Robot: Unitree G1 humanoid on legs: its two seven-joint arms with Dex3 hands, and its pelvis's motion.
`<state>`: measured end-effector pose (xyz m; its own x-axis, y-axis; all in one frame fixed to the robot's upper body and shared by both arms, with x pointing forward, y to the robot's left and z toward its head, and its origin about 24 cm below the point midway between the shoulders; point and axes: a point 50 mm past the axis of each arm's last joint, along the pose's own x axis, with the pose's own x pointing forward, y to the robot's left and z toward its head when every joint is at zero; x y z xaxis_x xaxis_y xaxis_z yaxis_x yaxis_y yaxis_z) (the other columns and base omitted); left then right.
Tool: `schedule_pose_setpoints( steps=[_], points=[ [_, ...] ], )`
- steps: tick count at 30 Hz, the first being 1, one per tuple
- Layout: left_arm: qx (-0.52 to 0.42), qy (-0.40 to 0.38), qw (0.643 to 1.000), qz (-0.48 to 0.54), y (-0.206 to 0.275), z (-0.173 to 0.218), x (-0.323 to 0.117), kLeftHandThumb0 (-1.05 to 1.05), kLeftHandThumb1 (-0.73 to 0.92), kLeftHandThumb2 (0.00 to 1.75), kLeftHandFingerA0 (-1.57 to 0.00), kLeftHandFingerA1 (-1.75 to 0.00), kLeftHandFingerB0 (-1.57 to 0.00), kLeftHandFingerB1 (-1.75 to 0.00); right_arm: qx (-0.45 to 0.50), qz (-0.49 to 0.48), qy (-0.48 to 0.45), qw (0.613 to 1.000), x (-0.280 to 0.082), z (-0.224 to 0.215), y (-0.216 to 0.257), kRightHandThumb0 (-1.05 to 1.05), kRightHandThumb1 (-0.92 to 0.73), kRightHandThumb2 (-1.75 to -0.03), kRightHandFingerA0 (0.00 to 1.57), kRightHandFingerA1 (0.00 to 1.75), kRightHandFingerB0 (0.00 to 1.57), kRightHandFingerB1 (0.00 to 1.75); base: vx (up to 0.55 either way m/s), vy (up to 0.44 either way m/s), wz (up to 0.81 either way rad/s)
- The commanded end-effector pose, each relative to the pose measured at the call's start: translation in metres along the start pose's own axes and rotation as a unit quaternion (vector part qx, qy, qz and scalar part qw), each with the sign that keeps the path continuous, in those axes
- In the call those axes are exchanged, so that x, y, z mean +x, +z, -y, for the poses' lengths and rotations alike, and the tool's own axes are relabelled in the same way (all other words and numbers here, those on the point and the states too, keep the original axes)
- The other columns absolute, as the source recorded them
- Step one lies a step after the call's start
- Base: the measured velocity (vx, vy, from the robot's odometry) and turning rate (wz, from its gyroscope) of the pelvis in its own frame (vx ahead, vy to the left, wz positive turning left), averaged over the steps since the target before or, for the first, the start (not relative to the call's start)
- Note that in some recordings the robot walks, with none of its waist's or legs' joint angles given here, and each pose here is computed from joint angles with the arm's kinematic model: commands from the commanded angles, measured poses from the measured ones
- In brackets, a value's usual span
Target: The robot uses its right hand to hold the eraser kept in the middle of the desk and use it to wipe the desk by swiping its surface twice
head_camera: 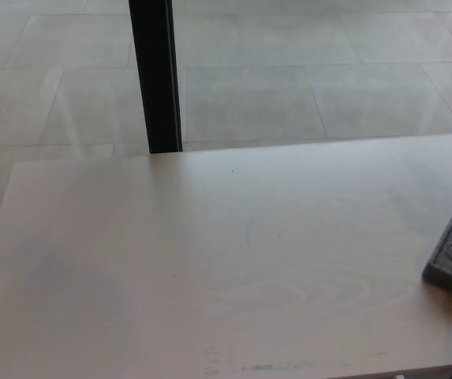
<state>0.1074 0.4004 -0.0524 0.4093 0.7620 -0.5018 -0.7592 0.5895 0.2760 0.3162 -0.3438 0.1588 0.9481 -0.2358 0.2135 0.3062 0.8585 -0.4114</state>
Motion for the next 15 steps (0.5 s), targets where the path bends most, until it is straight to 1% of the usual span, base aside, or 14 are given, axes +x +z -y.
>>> schedule_pose_setpoints(
  steps=[1,2,3,4,5,6,7,8,9,10,12,13,14,15],
  points=[
    [-0.003,0.012,1.0,-0.002,0.001,-0.011,0.0,-0.52,0.6,0.58,-0.51,-0.93,-0.49,-0.7,0.142,-0.027,-0.174,0.974,-0.043,0.113,-0.01,-0.87,-0.74,-0.63,0.88,0.58,0.6,0.54,0.0,0.0,0.0],
    [-0.008,0.011,1.0,-0.003,0.001,-0.012,0.0,-0.52,0.6,0.58,-0.51,-0.93,-0.49,-0.7,0.157,-0.029,-0.205,0.966,-0.055,0.126,-0.016,-0.87,-0.74,-0.63,0.88,0.58,0.6,0.54,0.0,0.0,0.0],
    [-0.008,0.011,1.0,-0.003,0.001,-0.012,0.0,-0.52,0.6,0.58,-0.51,-0.93,-0.49,-0.7,0.158,-0.029,-0.205,0.966,-0.056,0.127,-0.016,-0.87,-0.74,-0.63,0.88,0.58,0.6,0.54,0.0,0.0,0.0],
    [-0.015,0.011,1.0,-0.006,0.001,-0.011,0.0,-0.5,0.61,0.58,-0.5,-0.91,-0.49,-0.69,0.158,-0.042,-0.234,0.959,-0.066,0.138,-0.022,-0.93,-0.55,-0.85,0.91,0.61,0.6,0.63,0.0,0.0,0.0],
    [-0.01,0.014,1.0,-0.003,0.002,-0.01,0.0,-0.52,0.61,0.57,-0.5,-0.92,-0.46,-0.68,0.154,-0.053,-0.278,0.947,-0.084,0.152,-0.035,-0.92,-0.71,-0.63,0.96,0.63,0.65,0.66,0.0,0.0,0.0],
    [-0.007,0.012,1.0,-0.001,0.004,-0.01,-0.001,-0.52,0.42,0.91,-0.59,-0.87,-0.41,-0.68,0.149,-0.069,-0.317,0.934,-0.101,0.162,-0.046,-0.94,-0.72,-0.64,0.99,0.66,0.66,0.73,0.0,0.0,0.0],
    [-0.013,0.011,1.0,-0.002,0.005,-0.01,0.0,-0.53,0.42,0.91,-0.61,-0.88,-0.43,-0.68,0.157,-0.083,-0.342,0.923,-0.111,0.166,-0.053,-0.93,-0.71,-0.62,1.0,0.67,0.65,0.77,0.0,0.0,0.0],
    [-0.012,0.012,1.0,-0.002,0.005,-0.01,0.0,-0.53,0.42,0.91,-0.61,-0.88,-0.43,-0.68,0.168,-0.091,-0.357,0.914,-0.117,0.168,-0.056,-0.93,-0.71,-0.62,1.0,0.67,0.65,0.77,0.0,0.0,0.0],
    [-0.011,0.011,1.0,-0.002,0.006,-0.01,0.0,-0.53,0.42,0.91,-0.61,-0.88,-0.43,-0.68,0.168,-0.091,-0.358,0.914,-0.118,0.169,-0.056,-0.93,-0.71,-0.62,1.0,0.67,0.65,0.77,0.0,0.0,0.0],
    [-0.012,0.01,1.0,-0.002,0.006,-0.008,0.0,-0.51,0.42,0.91,-0.58,-0.84,-0.42,-0.68,0.169,-0.105,-0.396,0.896,-0.141,0.173,-0.072,-0.98,-0.5,-1.05,0.97,0.75,0.6,0.86,0.0,0.0,0.0],
    [-0.011,0.01,1.0,-0.002,0.007,-0.008,0.0,-0.51,0.42,0.91,-0.58,-0.84,-0.42,-0.68,0.176,-0.111,-0.416,0.885,-0.15,0.174,-0.078,-0.98,-0.5,-1.05,0.97,0.75,0.6,0.86,0.0,0.0,0.0],
    [-0.01,0.009,1.0,-0.001,0.006,-0.008,0.001,-0.52,0.62,0.59,-0.5,-0.87,-0.46,-0.66,0.185,-0.126,-0.435,0.872,-0.165,0.174,-0.091,-0.93,-0.75,-0.63,0.97,0.82,0.52,0.98,0.0,0.0,0.0],
    [-0.009,0.011,1.0,-0.003,0.006,-0.008,0.001,-0.51,0.42,0.91,-0.57,-0.83,-0.42,-0.67,0.178,-0.14,-0.446,0.866,-0.172,0.172,-0.098,-0.86,-0.57,-1.09,0.91,0.86,0.52,0.93,0.0,0.0,0.0],
    [-0.01,0.01,1.0,-0.003,0.006,-0.008,0.001,-0.52,0.43,0.92,-0.56,-0.82,-0.38,-0.66,0.175,-0.151,-0.459,0.858,-0.181,0.168,-0.106,-0.91,-0.78,-0.64,0.93,0.89,0.45,1.06,0.0,0.0,0.0]
  ],
)
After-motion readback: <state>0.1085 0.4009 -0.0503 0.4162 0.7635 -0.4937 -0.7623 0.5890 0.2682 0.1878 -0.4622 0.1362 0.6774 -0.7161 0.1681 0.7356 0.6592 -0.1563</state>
